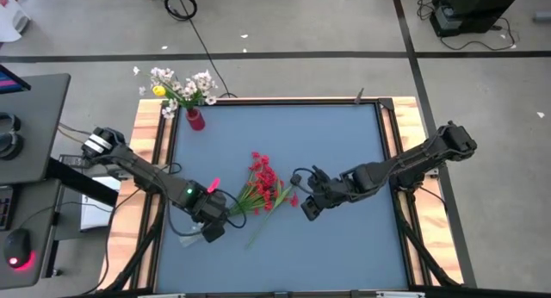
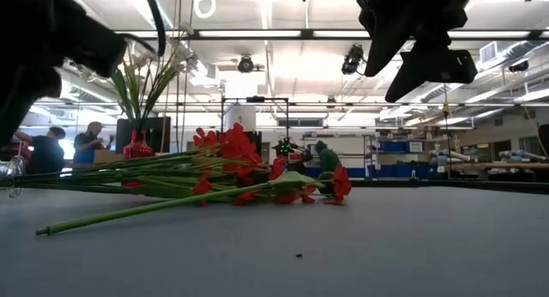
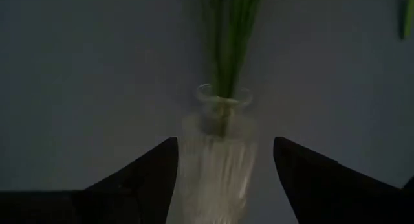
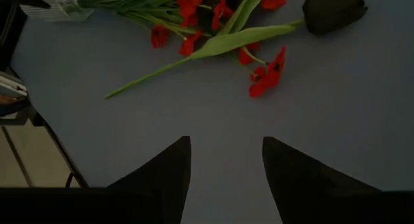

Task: Sort flowers into vase by color
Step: Put the black flower into the transparent vase

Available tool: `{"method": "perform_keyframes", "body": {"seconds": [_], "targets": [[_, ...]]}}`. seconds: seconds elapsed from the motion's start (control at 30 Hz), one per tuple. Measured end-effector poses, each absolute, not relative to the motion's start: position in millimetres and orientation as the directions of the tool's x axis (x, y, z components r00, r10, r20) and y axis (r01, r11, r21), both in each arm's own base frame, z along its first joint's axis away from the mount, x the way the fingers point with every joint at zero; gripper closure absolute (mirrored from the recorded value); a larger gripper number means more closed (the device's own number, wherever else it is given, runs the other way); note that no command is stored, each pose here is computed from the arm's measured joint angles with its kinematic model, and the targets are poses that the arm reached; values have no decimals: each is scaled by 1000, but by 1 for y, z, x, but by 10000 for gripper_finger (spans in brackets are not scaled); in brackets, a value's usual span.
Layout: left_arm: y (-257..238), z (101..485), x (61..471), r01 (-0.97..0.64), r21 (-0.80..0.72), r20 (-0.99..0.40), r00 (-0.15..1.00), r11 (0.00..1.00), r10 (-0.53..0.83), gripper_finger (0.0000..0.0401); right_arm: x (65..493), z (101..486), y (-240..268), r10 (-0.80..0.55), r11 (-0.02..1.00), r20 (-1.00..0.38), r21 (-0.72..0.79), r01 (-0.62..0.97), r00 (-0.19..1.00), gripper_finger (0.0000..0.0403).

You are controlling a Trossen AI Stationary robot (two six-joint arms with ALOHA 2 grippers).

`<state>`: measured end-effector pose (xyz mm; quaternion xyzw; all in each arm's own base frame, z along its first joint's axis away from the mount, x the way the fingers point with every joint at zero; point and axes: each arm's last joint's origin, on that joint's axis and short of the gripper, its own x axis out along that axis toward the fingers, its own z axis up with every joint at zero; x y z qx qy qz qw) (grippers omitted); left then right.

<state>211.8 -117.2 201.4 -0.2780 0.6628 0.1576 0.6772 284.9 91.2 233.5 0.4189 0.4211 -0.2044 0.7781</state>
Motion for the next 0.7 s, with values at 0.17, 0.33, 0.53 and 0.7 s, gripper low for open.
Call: {"method": "perform_keyframes", "body": {"seconds": [0.17, 0.33, 0.53, 0.7], "targets": [[-128, 187, 212, -591, -198, -977, 58, 782, -204, 142, 284, 233, 95, 39, 573, -826, 479, 665, 562, 203], [-135, 177, 212, -575, -171, -980, 14, 800, -200, 142, 283, 233, 96, 45, 576, -827, 479, 662, 560, 203], [-142, 163, 220, -558, -177, -975, -10, 810, -220, 142, 283, 233, 96, 53, 577, -829, 481, 660, 557, 203], [-144, 156, 222, -552, -157, -978, -26, 819, -205, 162, 282, 233, 99, 62, 573, -833, 482, 663, 550, 203]]}}
